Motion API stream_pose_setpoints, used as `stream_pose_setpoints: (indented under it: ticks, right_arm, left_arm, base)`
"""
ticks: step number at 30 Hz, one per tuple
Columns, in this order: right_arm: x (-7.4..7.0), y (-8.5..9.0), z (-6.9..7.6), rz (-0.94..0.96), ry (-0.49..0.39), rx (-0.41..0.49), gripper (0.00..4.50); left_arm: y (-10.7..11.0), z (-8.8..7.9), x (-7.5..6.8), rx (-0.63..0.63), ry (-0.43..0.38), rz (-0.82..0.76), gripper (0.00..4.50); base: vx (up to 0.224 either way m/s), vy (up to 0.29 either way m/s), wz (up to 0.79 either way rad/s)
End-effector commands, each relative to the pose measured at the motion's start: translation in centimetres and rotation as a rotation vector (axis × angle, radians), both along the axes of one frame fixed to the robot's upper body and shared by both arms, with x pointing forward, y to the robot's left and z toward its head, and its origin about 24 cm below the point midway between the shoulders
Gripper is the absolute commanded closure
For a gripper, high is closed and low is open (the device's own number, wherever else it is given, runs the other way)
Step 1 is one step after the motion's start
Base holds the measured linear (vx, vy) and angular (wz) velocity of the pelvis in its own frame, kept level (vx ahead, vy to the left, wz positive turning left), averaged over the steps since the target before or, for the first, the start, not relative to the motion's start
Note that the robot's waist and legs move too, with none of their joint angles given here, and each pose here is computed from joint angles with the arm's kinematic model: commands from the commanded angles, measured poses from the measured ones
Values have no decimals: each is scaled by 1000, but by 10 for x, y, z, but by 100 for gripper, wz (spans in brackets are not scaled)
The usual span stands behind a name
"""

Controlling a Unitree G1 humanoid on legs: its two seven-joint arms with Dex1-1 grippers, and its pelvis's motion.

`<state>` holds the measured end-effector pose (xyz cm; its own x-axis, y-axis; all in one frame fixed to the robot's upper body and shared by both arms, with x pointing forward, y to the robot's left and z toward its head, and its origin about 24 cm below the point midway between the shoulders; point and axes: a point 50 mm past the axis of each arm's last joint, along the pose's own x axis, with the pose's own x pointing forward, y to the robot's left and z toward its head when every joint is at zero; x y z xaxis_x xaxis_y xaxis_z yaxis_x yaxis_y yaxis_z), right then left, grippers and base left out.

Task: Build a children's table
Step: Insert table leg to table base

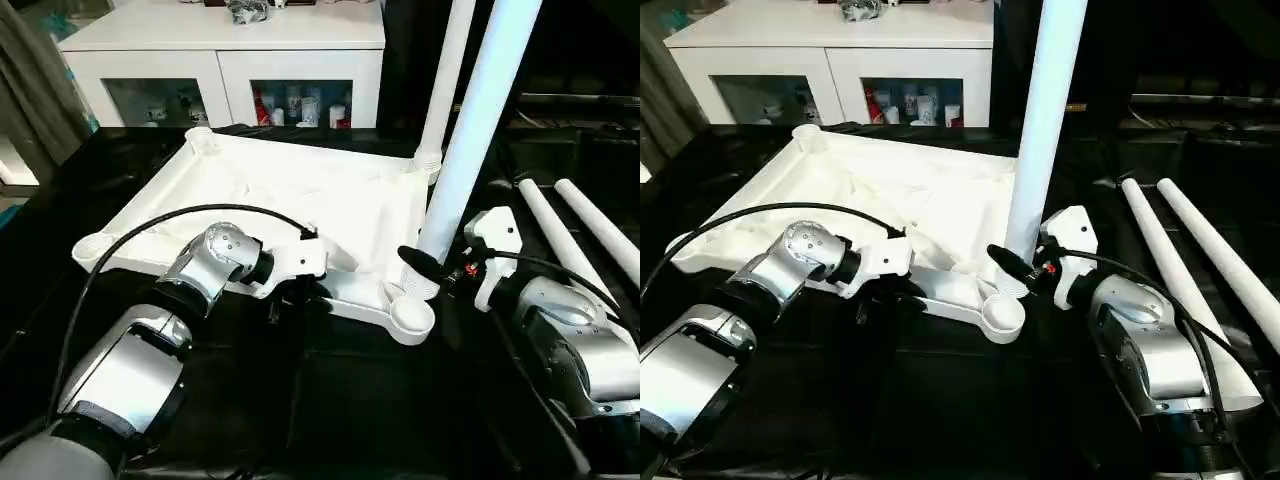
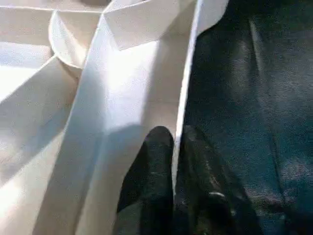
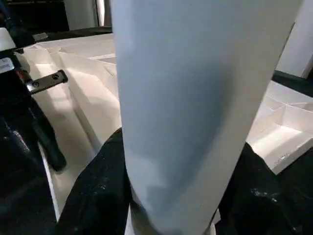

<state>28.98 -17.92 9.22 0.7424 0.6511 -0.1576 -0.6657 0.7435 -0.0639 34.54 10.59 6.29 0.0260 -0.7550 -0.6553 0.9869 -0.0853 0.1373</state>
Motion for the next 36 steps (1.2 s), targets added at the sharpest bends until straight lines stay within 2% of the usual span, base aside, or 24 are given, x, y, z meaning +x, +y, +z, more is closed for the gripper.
stream_pose_setpoints:
  ticks: [1, 3, 7, 10, 14, 17, 20, 25, 30, 36]
  right_arm:
    - [-3, 3, -2, 7, 5, -1, 261]
    - [-3, 3, -2, 7, 6, -1, 261]
    - [-2, 5, -3, -2, 14, 13, 261]
    - [6, 2, -6, -103, 48, 44, 261]
    - [12, -2, -11, -216, 108, 121, 261]
    - [13, 2, -12, -207, 128, 156, 261]
    - [13, 11, -13, -143, 152, 181, 261]
    - [18, 20, -12, -53, 179, 176, 262]
    - [27, 25, -5, 48, 182, 174, 262]
    - [34, 22, -12, 91, 215, 155, 262]
  left_arm:
    - [7, -1, 1, 14, 11, 26, 427]
    - [8, -3, 1, 19, 14, 25, 437]
    - [18, -16, -6, 50, 47, 50, 446]
    - [32, -25, -7, 84, 63, 159, 446]
    - [44, -27, -7, 28, 62, 339, 446]
    - [45, -27, -13, -29, 56, 393, 446]
    - [43, -30, -27, -80, 59, 468, 449]
    - [36, -32, -43, -77, 79, 526, 450]
    - [30, -27, -45, -91, 47, 539, 450]
    - [24, -18, -48, -98, -2, 531, 450]
  base:
    - [0, 0, 0]
    - [0, 0, 0]
    - [0, 0, 0]
    - [0, 0, 0]
    - [0, 0, 0]
    - [0, 0, 0]
    - [0, 0, 0]
    - [0, 0, 0]
    - [0, 0, 0]
    - [0, 0, 0]
